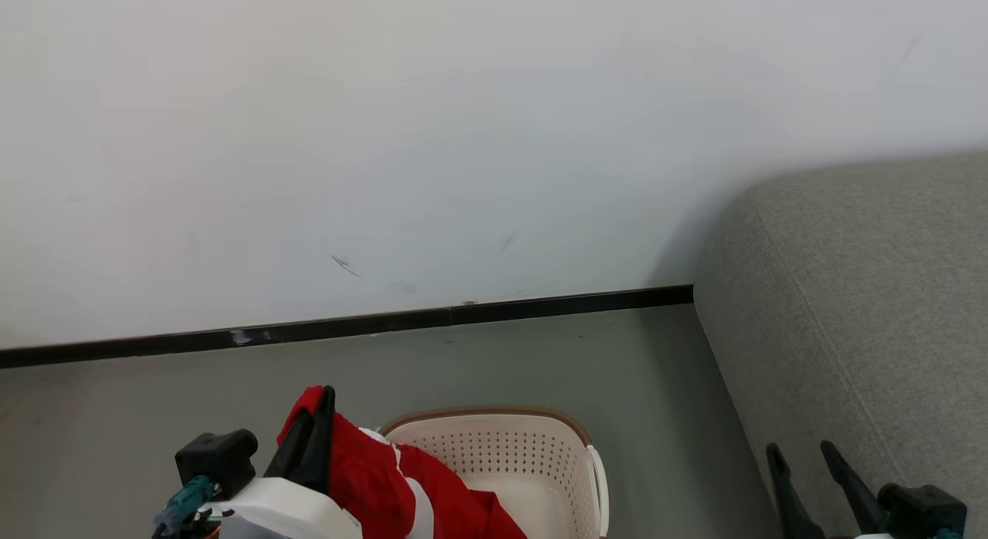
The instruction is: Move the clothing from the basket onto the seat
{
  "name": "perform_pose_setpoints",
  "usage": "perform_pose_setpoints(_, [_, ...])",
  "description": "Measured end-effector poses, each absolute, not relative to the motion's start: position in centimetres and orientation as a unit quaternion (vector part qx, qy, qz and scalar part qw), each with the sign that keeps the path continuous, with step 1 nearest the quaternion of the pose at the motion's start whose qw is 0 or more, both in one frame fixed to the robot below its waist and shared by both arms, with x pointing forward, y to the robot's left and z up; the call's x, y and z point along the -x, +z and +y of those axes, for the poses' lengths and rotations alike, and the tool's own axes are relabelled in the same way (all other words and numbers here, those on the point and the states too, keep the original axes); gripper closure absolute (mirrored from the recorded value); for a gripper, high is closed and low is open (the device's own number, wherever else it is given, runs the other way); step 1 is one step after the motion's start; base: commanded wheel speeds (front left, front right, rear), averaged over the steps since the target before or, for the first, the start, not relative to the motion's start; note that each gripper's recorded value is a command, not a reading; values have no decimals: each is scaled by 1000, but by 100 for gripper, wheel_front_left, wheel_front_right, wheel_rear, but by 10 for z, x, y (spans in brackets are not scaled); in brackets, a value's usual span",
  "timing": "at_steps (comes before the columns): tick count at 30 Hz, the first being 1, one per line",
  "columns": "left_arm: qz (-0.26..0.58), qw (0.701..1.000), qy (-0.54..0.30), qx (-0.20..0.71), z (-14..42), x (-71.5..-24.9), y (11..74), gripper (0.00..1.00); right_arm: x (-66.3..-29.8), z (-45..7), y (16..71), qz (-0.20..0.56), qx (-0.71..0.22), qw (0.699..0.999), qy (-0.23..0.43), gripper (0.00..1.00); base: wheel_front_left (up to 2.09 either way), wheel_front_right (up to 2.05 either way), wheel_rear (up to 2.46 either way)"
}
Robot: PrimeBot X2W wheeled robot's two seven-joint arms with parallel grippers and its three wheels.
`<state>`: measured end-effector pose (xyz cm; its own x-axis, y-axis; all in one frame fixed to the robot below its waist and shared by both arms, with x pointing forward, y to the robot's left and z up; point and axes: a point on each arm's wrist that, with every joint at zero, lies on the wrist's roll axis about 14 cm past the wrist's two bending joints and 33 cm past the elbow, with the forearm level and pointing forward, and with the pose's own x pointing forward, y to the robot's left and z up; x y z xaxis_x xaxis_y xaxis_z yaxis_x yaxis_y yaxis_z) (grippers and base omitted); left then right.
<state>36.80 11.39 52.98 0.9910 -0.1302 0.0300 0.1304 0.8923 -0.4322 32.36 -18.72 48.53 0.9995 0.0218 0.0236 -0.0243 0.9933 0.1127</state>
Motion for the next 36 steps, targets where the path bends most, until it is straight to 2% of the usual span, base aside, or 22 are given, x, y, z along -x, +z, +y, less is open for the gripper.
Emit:
perform_pose_setpoints(15, [-4, 972, -81, 221, 109, -366, 541, 100, -329, -165, 489, -15, -57, 997, 45, 0, 0, 0, 0])
perform_pose_setpoints(25, [-4, 970, -115, 216, 91, -365, 550, 100, -344, -105, 516, -51, -54, 987, 139, 0, 0, 0, 0])
perform_pose_setpoints(36, [-25, 963, -163, 211, 64, -372, 576, 100, -337, -32, 531, -67, -49, 964, 254, 0, 0, 0, 0])
